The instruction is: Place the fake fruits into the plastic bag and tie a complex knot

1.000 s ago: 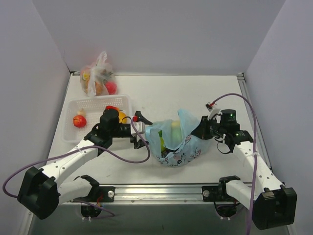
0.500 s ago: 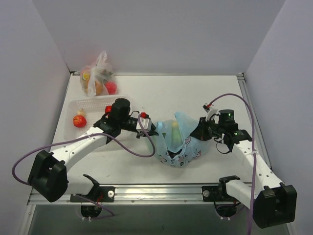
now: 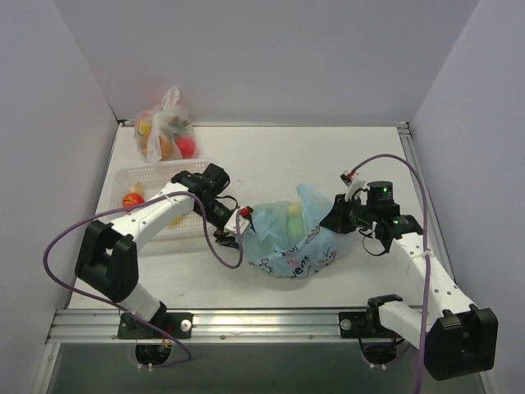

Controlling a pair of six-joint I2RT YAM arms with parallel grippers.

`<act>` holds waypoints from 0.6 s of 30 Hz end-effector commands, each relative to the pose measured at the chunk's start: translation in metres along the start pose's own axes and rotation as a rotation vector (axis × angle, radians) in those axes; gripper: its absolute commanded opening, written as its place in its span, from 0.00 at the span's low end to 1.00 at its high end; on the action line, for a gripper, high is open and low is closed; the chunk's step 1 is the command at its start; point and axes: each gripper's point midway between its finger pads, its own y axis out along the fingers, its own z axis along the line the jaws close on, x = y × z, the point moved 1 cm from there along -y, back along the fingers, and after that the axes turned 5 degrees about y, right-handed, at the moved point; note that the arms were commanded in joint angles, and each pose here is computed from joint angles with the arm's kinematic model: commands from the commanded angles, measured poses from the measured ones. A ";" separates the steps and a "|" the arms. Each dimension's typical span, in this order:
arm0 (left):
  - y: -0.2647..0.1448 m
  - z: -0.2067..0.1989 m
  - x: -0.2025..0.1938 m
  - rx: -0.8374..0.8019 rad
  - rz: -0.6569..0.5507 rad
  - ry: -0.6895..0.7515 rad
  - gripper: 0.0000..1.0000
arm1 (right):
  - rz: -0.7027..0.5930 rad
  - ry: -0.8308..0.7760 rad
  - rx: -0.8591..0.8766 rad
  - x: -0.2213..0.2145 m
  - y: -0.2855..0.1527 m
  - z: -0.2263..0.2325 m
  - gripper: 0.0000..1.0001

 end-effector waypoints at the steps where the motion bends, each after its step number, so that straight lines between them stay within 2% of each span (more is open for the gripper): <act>1: -0.022 -0.012 0.040 0.025 -0.071 0.028 0.97 | -0.023 -0.041 0.001 0.013 -0.004 0.005 0.00; 5: -0.021 -0.035 0.039 0.058 -0.068 -0.018 0.97 | -0.027 -0.039 0.009 0.014 -0.005 0.008 0.00; 6: -0.021 -0.025 0.035 0.110 -0.058 0.007 0.97 | -0.030 -0.038 0.011 0.015 -0.006 0.008 0.00; 8: -0.028 -0.023 0.037 0.195 -0.065 -0.035 0.98 | -0.035 -0.043 0.018 0.015 -0.007 0.010 0.00; 9: -0.028 -0.014 0.036 0.261 -0.074 0.013 0.97 | -0.037 -0.045 0.022 0.016 -0.007 0.011 0.00; 10: -0.029 -0.012 0.036 0.300 -0.087 -0.062 0.97 | -0.037 -0.043 0.027 0.015 -0.008 0.013 0.00; 11: -0.029 -0.007 0.035 0.337 -0.100 -0.079 0.97 | -0.038 -0.045 0.033 0.016 -0.009 0.014 0.00; 12: -0.033 0.010 0.040 0.425 -0.126 -0.002 0.97 | -0.041 -0.045 0.034 0.016 -0.009 0.014 0.00; 13: -0.031 0.013 0.042 0.459 -0.164 -0.101 0.97 | -0.035 -0.041 0.043 0.014 -0.010 0.016 0.00; 14: -0.035 0.023 0.042 0.521 -0.165 -0.105 0.97 | -0.037 -0.044 0.048 0.015 -0.010 0.017 0.00; 15: -0.037 0.035 0.052 0.564 -0.196 -0.044 0.97 | -0.034 -0.044 0.052 0.014 -0.010 0.018 0.00; 18: -0.031 0.043 0.062 0.552 -0.237 -0.056 0.97 | -0.032 -0.057 0.075 0.015 -0.011 0.022 0.00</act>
